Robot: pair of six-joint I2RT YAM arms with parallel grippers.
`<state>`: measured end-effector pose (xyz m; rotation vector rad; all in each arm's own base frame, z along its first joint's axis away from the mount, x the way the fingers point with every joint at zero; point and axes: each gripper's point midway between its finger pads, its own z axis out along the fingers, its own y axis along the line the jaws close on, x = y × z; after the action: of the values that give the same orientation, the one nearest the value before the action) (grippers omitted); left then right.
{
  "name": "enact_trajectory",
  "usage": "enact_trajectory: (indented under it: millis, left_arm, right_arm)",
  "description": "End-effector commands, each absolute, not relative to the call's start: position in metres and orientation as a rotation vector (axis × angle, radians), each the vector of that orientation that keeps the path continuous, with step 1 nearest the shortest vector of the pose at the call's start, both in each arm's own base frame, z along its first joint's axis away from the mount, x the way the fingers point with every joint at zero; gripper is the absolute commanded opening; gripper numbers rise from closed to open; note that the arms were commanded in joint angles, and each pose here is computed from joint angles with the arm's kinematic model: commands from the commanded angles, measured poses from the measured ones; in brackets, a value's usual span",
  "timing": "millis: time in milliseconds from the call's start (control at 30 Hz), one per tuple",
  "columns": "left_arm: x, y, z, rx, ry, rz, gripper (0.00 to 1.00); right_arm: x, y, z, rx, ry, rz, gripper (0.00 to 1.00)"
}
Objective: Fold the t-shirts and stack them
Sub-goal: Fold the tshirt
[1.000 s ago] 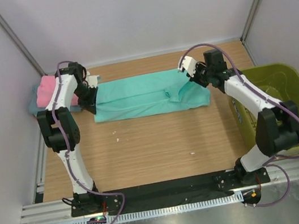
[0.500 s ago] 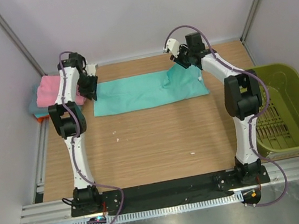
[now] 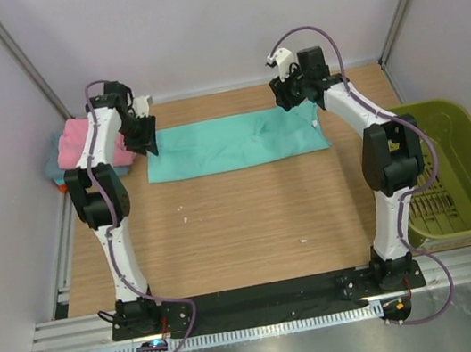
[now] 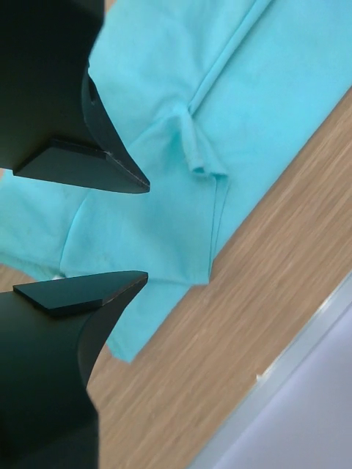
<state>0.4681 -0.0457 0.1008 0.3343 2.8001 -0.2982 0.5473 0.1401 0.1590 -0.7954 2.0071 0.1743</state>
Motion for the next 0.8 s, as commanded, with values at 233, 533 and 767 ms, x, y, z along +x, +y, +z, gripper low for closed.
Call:
enact_trajectory:
  millis: [233, 533, 767]
  left_arm:
    - [0.489, -0.085, 0.079, 0.336, 2.769, -0.474, 0.43]
    - [0.483, -0.078, 0.051, 0.307, 2.841, -0.434, 0.42]
    - [0.480, -0.074, 0.038, 0.306, 2.878, -0.398, 0.41]
  right_arm:
    - [0.557, 0.186, 0.130, -0.539, 2.165, 0.510, 0.51]
    - [0.555, 0.210, 0.084, -0.554, 2.239, 0.589, 0.47]
    - [0.578, 0.232, 0.080, -0.542, 2.217, 0.649, 0.46]
